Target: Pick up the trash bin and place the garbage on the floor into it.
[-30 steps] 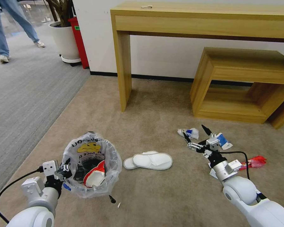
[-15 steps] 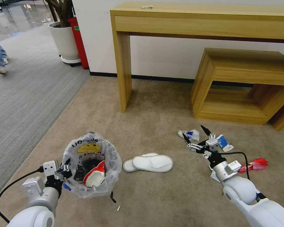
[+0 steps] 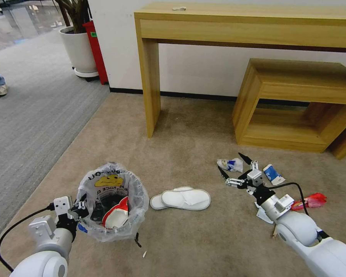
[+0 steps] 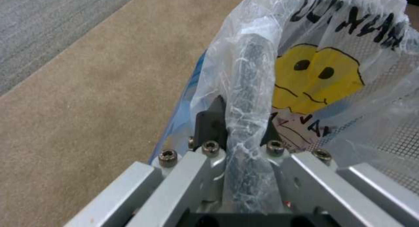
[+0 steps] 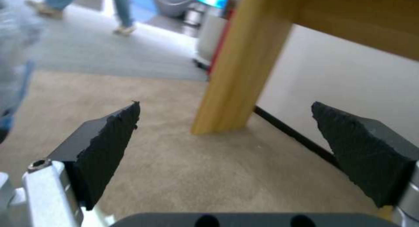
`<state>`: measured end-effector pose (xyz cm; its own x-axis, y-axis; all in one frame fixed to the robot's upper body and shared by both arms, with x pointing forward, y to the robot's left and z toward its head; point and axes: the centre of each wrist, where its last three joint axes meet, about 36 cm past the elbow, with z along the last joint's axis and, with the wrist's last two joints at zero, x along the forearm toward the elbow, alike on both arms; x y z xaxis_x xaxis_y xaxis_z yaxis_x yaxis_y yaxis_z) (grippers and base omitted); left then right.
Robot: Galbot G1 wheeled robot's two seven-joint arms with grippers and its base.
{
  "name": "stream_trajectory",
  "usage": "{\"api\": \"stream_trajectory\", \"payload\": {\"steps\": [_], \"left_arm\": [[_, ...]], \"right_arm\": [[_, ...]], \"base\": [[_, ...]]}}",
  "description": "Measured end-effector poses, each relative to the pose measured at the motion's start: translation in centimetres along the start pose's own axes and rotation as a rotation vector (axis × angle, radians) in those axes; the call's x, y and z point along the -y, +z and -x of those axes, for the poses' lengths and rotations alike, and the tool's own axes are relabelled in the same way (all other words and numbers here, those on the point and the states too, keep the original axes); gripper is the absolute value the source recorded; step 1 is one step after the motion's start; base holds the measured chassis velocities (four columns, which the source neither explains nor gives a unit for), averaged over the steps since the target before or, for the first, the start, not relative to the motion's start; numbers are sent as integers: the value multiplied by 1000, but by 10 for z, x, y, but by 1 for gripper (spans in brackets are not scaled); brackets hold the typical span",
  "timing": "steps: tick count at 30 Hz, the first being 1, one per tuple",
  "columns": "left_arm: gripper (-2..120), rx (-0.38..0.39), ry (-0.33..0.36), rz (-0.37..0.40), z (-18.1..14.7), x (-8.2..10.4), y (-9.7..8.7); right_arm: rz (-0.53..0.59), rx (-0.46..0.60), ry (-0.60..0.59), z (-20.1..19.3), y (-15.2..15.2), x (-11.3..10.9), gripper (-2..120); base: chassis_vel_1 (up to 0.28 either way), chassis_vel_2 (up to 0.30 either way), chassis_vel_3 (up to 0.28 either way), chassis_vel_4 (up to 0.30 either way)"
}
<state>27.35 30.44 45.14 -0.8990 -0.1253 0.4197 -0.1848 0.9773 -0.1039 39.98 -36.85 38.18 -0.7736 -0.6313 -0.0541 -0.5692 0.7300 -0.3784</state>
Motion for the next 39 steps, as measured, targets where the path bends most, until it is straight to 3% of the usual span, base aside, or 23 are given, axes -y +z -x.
{"api": "stream_trajectory", "payload": {"steps": [4,10,27,39], "left_arm": [[3,-1,0,0,1,0,0],[3,0,-5,-7,1,1,1],[3,9,-23,-25,0,3,3],[3,20,-29,-32,-1,2,2]], "right_arm": [[-67,-21,-109,-4,0,18,100],[-176,-114,-219,-4,28,38,100],[-196,-223,-417,23,120,11,100],[-207,-239,-437,37,144,10,100]], "base": [[0,0,0,0],[0,0,0,0],[0,0,0,0],[0,0,0,0]]}}
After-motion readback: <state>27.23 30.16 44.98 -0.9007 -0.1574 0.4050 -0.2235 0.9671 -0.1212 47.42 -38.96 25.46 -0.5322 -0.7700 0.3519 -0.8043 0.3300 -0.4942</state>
